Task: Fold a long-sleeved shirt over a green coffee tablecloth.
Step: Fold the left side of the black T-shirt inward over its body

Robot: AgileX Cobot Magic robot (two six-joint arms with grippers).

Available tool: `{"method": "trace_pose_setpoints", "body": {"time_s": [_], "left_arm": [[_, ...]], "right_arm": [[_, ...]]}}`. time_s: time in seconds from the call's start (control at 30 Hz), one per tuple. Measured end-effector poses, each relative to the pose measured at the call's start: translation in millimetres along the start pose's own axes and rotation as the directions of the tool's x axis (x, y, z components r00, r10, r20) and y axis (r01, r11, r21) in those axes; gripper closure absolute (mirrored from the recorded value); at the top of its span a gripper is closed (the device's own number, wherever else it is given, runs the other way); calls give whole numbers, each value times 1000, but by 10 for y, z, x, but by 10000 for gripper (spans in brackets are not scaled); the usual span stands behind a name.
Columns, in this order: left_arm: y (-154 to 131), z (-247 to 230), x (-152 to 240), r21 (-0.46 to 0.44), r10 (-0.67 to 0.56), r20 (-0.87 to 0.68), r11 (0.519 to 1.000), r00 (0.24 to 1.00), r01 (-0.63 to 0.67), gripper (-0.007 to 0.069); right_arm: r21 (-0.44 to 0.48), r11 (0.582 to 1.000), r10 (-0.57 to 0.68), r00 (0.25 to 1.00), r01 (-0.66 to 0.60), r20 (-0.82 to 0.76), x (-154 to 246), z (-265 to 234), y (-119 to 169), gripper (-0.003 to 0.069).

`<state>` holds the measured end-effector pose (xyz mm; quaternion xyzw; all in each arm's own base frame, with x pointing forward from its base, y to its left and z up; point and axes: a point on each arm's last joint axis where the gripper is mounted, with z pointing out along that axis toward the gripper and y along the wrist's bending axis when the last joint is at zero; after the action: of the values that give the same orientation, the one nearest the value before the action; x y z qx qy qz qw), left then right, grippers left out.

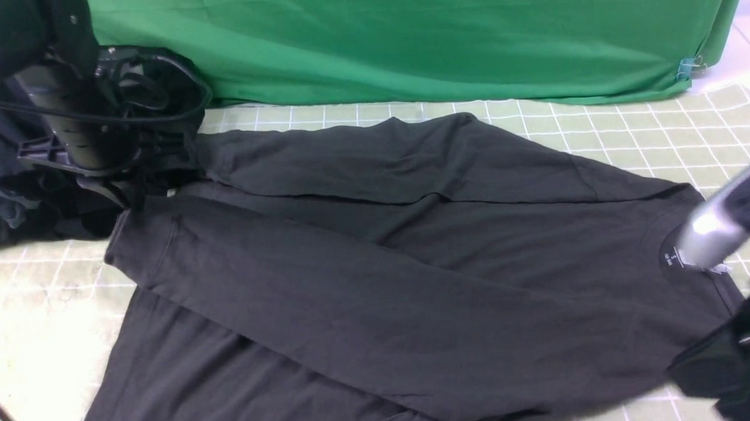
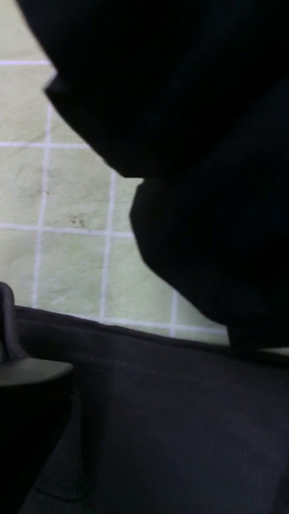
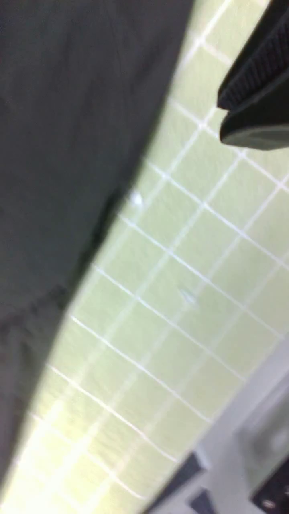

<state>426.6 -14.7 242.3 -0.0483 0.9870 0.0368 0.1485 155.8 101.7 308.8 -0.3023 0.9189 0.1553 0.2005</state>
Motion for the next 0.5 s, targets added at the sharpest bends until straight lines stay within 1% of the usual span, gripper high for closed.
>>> {"method": "trace_pose_setpoints", "body": {"time_s": [0.13,0.27,0.33,0.37,0.5], "left_arm": [[-13,28,-74,6,-6,41,1000,999,6,618],[-16,13,-101,10,-8,64,1000,998,7,618],[-16,13,-101,10,-8,64,1000,998,7,618],[-14,13,-101,8,-6,64,1000,998,6,618],[-8,13,-103,1,-2,66,1000,998,2,618]], "right_arm": [[-59,994,-95,992,91,-83,-109,333,154,547],[-84,984,-168,979,159,-112,-214,695,321,422],[-85,981,-185,976,175,-119,-271,934,372,345],[-82,981,-185,975,175,-123,-290,1032,375,321],[-64,983,-177,977,170,-121,-340,1274,349,283]]}}
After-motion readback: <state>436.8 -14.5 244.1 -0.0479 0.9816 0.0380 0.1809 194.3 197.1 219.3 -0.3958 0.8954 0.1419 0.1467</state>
